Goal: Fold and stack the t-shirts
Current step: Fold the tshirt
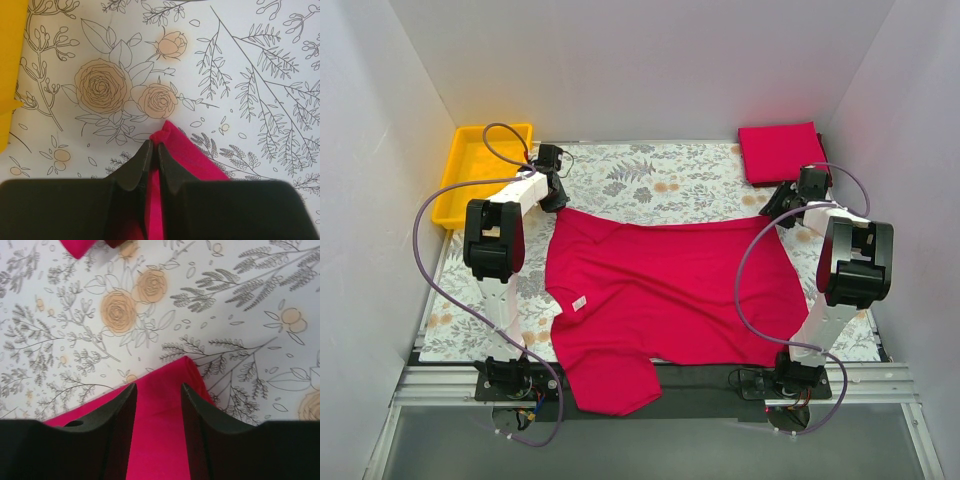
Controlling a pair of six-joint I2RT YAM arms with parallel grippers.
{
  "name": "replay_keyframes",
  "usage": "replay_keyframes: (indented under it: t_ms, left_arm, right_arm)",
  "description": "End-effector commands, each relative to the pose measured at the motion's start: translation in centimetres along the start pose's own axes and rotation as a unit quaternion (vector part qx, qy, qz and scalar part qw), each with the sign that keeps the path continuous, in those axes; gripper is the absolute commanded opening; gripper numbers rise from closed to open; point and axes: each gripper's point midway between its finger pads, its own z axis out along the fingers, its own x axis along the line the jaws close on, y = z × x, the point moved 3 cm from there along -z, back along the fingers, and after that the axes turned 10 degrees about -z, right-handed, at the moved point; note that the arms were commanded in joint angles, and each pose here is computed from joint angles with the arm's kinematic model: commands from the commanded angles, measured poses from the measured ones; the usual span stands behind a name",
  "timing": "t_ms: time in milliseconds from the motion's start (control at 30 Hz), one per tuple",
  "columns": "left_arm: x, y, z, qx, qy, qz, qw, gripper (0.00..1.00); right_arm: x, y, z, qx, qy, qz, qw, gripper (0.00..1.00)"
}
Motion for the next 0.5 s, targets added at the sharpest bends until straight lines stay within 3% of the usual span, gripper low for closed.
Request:
replay_keyframes:
  t_ms: [0,467]
  left_arm:
    - [-0.6,2.2,-3.0,-0.029,-0.019,0.0,0.999,0.0]
    - [-0.5,2.2,-3.0,-0.03,-0.018,0.0,0.999,0.0]
  right_arm:
    - [-1.2,0.4,-0.4,-0.019,-0.039,0.007,0.999,0.47]
    - [-2.7,-1.2,-0.9,-0.011,-0.066,0.048,0.997,0.48]
